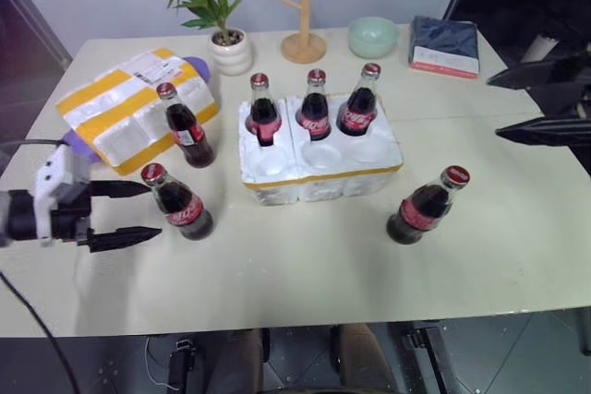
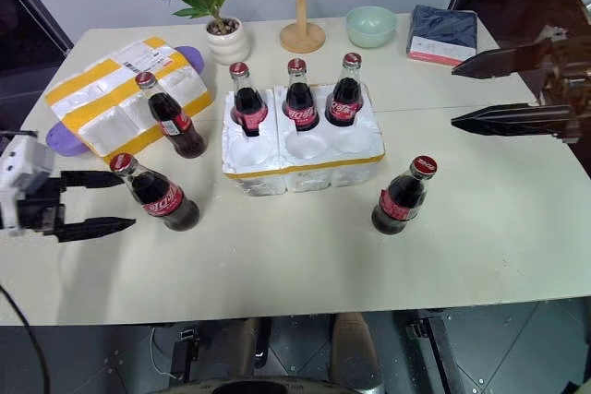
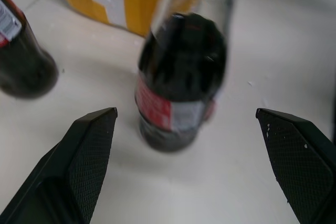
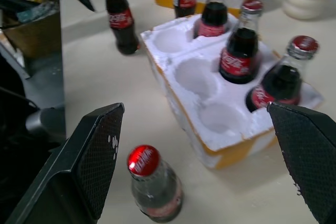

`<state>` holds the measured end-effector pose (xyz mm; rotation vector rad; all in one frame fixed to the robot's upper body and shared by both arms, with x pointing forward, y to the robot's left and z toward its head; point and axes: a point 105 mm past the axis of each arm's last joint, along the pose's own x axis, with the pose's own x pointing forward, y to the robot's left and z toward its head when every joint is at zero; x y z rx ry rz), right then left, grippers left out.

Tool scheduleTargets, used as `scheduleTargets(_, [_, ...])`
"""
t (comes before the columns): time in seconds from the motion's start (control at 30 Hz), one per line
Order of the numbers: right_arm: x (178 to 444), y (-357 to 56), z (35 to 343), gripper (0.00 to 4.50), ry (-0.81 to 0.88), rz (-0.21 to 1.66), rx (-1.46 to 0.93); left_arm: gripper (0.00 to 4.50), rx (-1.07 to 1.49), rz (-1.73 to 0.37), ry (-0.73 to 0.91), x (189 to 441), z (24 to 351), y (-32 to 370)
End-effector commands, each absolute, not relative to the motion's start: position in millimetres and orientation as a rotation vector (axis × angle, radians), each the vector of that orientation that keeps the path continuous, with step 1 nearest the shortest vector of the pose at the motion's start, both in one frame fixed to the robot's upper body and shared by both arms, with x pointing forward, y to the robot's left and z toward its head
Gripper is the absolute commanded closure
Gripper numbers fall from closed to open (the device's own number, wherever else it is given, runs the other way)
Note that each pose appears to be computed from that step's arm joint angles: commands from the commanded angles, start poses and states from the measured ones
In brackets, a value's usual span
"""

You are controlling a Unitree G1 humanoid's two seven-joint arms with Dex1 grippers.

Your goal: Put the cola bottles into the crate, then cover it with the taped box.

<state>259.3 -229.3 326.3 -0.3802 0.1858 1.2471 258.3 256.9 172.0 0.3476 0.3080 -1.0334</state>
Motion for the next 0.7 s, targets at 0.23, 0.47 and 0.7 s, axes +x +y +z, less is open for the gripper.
scheduleTargets(0.23, [242,-205,338,0.0,0.122,1.332,-0.393,0.06,0.345,-1.037,0.257,272,157,239])
scheduleTargets(0.47, [237,-191,335,0.0,0.101,1.364,-0.378,0.06,0.307,-1.015,0.24,287,155,230])
scheduleTargets(0.7, [238,-190,333,0.0,0.083,1.339,-0.361,1.75,0.255,-1.04,0.251,283,157,229])
